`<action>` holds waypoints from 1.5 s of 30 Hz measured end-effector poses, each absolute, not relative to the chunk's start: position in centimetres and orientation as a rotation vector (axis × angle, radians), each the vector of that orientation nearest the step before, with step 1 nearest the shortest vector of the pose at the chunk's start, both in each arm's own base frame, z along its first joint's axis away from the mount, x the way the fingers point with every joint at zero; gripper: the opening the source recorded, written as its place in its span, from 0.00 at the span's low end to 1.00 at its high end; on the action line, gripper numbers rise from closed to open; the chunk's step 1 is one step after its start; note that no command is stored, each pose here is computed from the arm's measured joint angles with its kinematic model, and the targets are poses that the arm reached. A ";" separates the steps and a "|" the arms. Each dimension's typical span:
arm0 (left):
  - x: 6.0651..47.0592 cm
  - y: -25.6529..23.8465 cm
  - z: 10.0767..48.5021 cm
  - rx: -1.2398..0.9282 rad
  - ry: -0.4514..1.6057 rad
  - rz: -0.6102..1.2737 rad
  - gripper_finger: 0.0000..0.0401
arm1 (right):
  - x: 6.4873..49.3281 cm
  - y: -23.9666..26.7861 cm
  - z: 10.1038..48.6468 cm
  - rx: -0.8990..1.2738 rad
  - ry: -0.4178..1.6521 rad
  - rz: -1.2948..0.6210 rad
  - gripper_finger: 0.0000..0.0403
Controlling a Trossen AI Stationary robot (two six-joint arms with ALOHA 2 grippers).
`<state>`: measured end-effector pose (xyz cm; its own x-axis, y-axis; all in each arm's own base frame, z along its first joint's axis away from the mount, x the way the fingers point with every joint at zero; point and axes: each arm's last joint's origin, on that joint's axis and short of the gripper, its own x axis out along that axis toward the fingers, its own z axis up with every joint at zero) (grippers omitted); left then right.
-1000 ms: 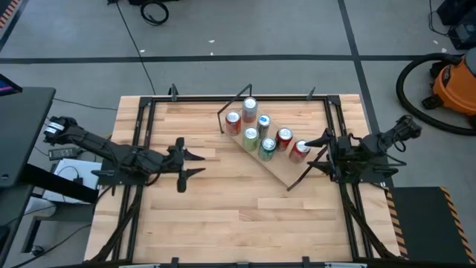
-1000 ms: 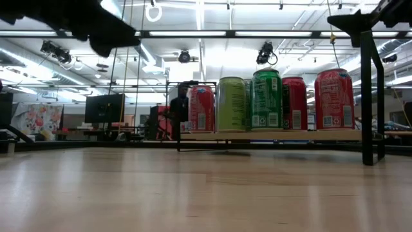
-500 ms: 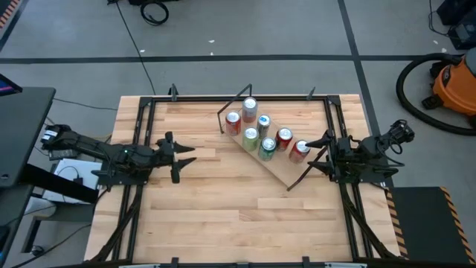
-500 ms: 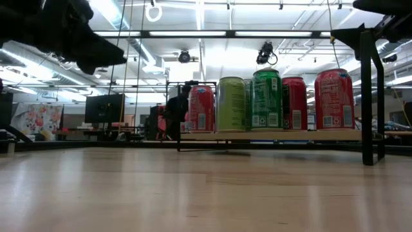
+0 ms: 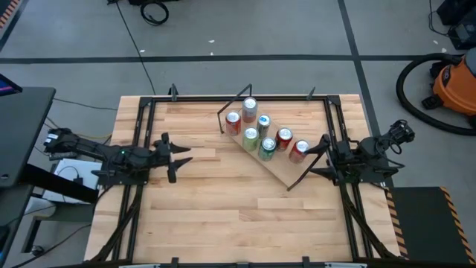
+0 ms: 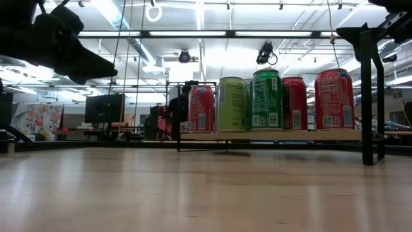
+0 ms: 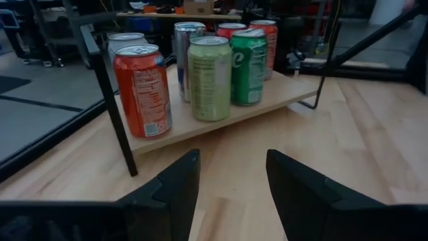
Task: Place canned beverage on shelf
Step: Return to Home Position
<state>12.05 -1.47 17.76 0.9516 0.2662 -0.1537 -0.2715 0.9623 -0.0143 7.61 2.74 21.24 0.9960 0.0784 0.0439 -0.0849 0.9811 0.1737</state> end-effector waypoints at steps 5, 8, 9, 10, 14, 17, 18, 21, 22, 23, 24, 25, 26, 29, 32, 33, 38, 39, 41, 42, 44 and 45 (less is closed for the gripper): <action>11.5 -1.6 16.8 -0.076 0.132 0.249 0.45 | 7.6 2.9 21.4 0.203 -0.043 0.147 0.87; 11.1 -1.7 16.1 -0.107 0.126 0.242 0.45 | 7.6 3.0 21.6 0.226 -0.063 0.179 0.87; 11.1 -1.8 15.8 -0.120 0.124 0.246 0.45 | 7.6 3.0 21.6 0.238 -0.070 0.188 0.87; 11.0 -1.8 15.5 -0.130 0.123 0.253 0.45 | 7.6 3.1 21.5 0.245 -0.071 0.199 0.87; 10.8 -1.8 15.2 -0.170 0.134 0.271 0.45 | 7.8 3.4 20.9 0.263 -0.041 0.262 0.86; 10.8 -1.9 15.2 -0.187 0.129 0.266 0.43 | 7.8 3.6 20.7 0.283 -0.021 0.322 0.85; 10.8 -1.9 15.2 -0.190 0.129 0.266 0.42 | 7.8 3.6 20.6 0.291 -0.009 0.338 0.84; 10.8 -1.8 15.2 -0.197 0.127 0.274 0.39 | 7.7 3.8 20.4 0.299 0.024 0.386 0.76; 10.8 -1.8 15.2 -0.199 0.125 0.281 0.38 | 7.7 3.8 20.4 0.299 0.035 0.397 0.73; 10.8 -1.8 15.2 -0.201 0.123 0.289 0.37 | 7.7 3.8 20.3 0.302 0.045 0.410 0.69; 10.8 -1.8 15.2 -0.203 0.122 0.296 0.36 | 7.7 3.9 20.3 0.299 0.053 0.422 0.65; 10.7 -1.8 15.2 -0.205 0.120 0.303 0.36 | 7.6 3.9 20.2 0.294 0.058 0.429 0.60; 10.7 -1.7 15.2 -0.205 0.119 0.310 0.36 | 7.6 3.9 20.2 0.286 0.060 0.430 0.56; 10.7 -1.7 15.2 -0.205 0.117 0.318 0.35 | 7.6 3.9 20.1 0.244 0.063 0.430 0.43; 10.7 -1.7 15.2 -0.194 0.119 0.318 0.35 | 7.6 3.8 20.2 0.181 0.064 0.416 0.31; 10.7 -1.7 15.2 -0.194 0.119 0.318 0.35 | 7.5 3.8 20.3 0.158 0.065 0.415 0.28; 10.8 -1.7 15.2 -0.191 0.122 0.318 0.35 | 7.8 3.8 19.6 0.079 0.060 0.400 0.10; 10.8 -1.7 15.2 -0.190 0.122 0.318 0.35 | 7.8 3.8 19.5 0.072 0.057 0.384 0.07; 10.8 -1.7 15.2 -0.190 0.122 0.318 0.35 | 7.9 3.8 19.3 0.061 0.047 0.354 0.02; 10.8 -1.7 15.2 -0.190 0.122 0.318 0.35 | 8.0 3.8 19.2 0.045 0.033 0.353 0.02; 10.8 -1.7 15.2 -0.190 0.122 0.318 0.35 | 8.1 4.0 19.2 -0.058 -0.033 0.390 0.02; 10.8 -1.7 15.2 -0.190 0.122 0.318 0.35 | 8.1 4.2 19.2 -0.128 -0.076 0.419 0.02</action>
<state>10.75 -1.71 15.15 0.9427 0.2983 -0.1492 -0.3213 0.9323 -0.1660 8.10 4.15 19.25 0.9106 0.4105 0.0475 -0.4009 0.9054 -0.1400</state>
